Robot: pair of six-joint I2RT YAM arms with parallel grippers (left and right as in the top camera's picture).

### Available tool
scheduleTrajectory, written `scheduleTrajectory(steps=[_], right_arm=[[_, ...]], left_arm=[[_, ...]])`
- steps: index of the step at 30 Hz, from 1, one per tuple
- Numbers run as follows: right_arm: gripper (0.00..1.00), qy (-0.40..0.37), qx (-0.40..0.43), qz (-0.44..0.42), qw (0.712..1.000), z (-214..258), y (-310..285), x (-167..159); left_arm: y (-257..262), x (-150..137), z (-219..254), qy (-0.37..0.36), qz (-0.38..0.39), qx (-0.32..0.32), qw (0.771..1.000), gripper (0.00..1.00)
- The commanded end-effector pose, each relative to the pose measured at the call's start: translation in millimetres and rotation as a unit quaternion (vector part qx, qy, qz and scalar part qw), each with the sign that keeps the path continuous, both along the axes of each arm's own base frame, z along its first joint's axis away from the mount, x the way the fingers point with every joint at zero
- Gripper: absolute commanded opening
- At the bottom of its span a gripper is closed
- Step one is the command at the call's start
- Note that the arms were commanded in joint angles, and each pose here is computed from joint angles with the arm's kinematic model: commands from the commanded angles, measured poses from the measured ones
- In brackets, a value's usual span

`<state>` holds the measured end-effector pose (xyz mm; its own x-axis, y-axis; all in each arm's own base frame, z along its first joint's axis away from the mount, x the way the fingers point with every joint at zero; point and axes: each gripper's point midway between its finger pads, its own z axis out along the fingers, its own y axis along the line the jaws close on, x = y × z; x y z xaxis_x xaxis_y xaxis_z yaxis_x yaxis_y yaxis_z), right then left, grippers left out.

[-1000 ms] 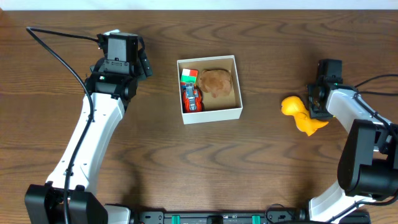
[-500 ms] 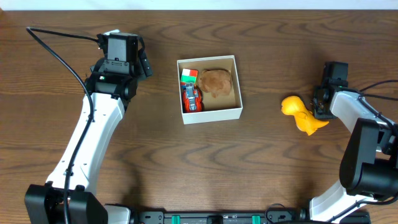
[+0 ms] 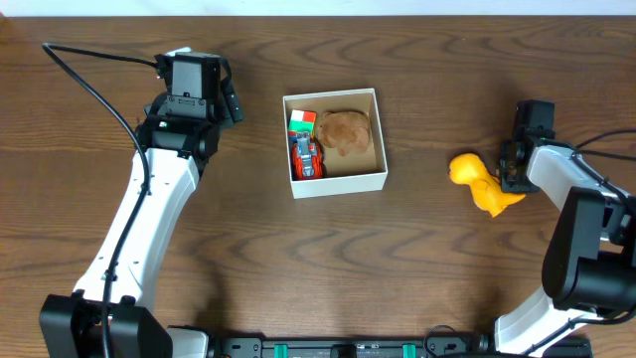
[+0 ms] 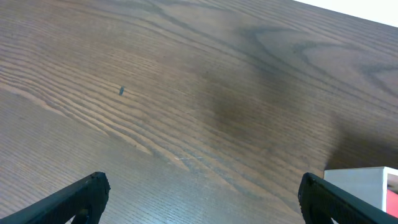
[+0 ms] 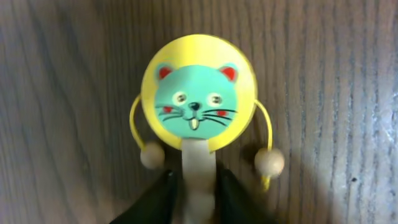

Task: Pack container
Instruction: 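Lower the right gripper onto the rattle handle, grasp and lift, then carry the rattle drum over the box and lower it inside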

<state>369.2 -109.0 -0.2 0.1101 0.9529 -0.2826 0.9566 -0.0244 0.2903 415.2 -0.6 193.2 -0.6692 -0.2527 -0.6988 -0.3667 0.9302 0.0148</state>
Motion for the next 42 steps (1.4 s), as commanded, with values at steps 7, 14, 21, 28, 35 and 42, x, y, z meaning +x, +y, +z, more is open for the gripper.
scheduleTrajectory(steps=[7,14,21,28,35,42], right_arm=[[0.01,0.008,0.02,0.029,0.999,-29.6,5.5,6.5],[0.01,-0.074,-0.021,0.197,0.977,11.4,14.8,68.1],[0.01,-0.12,-0.122,0.419,0.892,80.3,44.5,134.1],[0.01,-0.251,-0.171,0.679,0.668,170.9,161.3,175.5],[0.01,-0.356,-0.18,0.821,0.408,209.0,273.3,140.6],[0.01,-0.337,-0.208,0.896,0.201,183.4,336.9,83.6]], left_arm=[[2.6,1.7,7.1,-0.008,0.006,-0.002,1.0,0.98],[2.6,1.7,7.1,-0.008,0.006,-0.002,1.0,0.98],[2.6,1.8,7.1,-0.009,0.006,-0.002,1.0,0.98],[2.6,1.8,7.1,-0.009,0.006,-0.002,1.0,0.98],[2.6,1.8,7.1,-0.009,0.006,-0.002,1.0,0.98],[2.6,1.7,7.1,-0.008,0.006,-0.002,1.0,0.98]])
